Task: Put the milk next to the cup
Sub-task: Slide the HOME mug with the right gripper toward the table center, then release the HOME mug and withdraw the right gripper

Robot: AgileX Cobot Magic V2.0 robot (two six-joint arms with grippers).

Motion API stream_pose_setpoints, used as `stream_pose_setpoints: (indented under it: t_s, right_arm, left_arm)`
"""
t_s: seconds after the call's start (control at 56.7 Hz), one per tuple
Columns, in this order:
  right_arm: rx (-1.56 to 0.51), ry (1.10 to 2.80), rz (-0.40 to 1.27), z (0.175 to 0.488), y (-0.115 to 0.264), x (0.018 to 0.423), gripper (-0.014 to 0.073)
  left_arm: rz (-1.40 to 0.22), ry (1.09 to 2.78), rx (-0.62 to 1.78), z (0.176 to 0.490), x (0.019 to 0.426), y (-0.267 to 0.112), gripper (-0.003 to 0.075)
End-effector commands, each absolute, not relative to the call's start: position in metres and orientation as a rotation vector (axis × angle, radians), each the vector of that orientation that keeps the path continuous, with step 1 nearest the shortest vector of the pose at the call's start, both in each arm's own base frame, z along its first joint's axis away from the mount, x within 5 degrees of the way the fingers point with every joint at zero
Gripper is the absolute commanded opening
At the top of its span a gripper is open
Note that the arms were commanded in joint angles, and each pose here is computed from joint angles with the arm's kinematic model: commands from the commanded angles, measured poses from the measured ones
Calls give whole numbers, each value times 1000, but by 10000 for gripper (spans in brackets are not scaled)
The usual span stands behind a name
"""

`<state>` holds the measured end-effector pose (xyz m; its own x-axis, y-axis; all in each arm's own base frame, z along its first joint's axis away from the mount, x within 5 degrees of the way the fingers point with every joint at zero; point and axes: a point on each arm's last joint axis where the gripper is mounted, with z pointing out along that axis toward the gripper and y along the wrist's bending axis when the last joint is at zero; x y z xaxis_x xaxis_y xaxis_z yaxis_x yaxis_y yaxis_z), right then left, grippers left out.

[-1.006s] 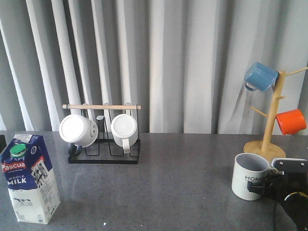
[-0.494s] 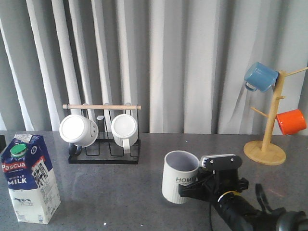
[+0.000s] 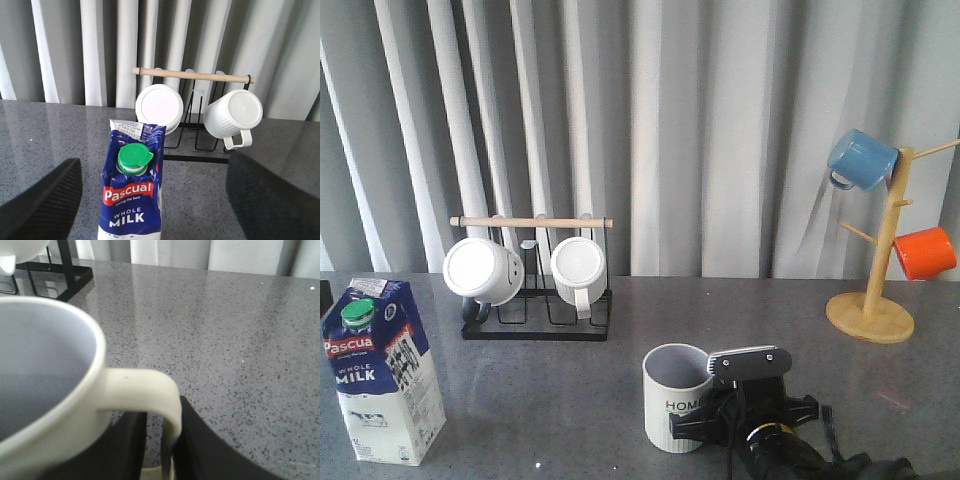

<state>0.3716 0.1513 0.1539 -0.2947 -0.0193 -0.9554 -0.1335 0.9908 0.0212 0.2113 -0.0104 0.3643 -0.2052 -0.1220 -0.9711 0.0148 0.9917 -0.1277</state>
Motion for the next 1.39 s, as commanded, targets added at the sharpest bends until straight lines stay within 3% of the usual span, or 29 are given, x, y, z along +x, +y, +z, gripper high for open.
stream_pose_setpoints:
  t_s: [0.0,0.141,0.282,0.529,0.812,0.935,1.076,1.376]
  right_arm:
    - [-134,1714,111,191,150,368,229]
    - [-153,1744,114,188,142,350,316]
    - [-218,1741,147,195,135,325,345]
    - [-355,1679,136,269,101,293,345]
    - [-231,1530,34,350,40,243,339]
    - [-122,1485,37,368,20,217,238]
    - [-68,1418,45,378,12,194,-16]
    - [-70,1583,29,364,11,194,-8]
  left_arm:
    - [-146,1667,-68,383,210,-12,556]
    - [-146,1667,-68,383,210,-12,556]
    - [-146,1667,-68,383,210,-12,556]
    - [-146,1667,-68,383,210,-12,556]
    - [-146,1667,-68,383,210,-12,556]
    - [-146,1667,-68,383,210,-12,556]
    - [-146,1667,-68,383,210,-12,556]
    - [-146,1667,-68,383,210,-12,556]
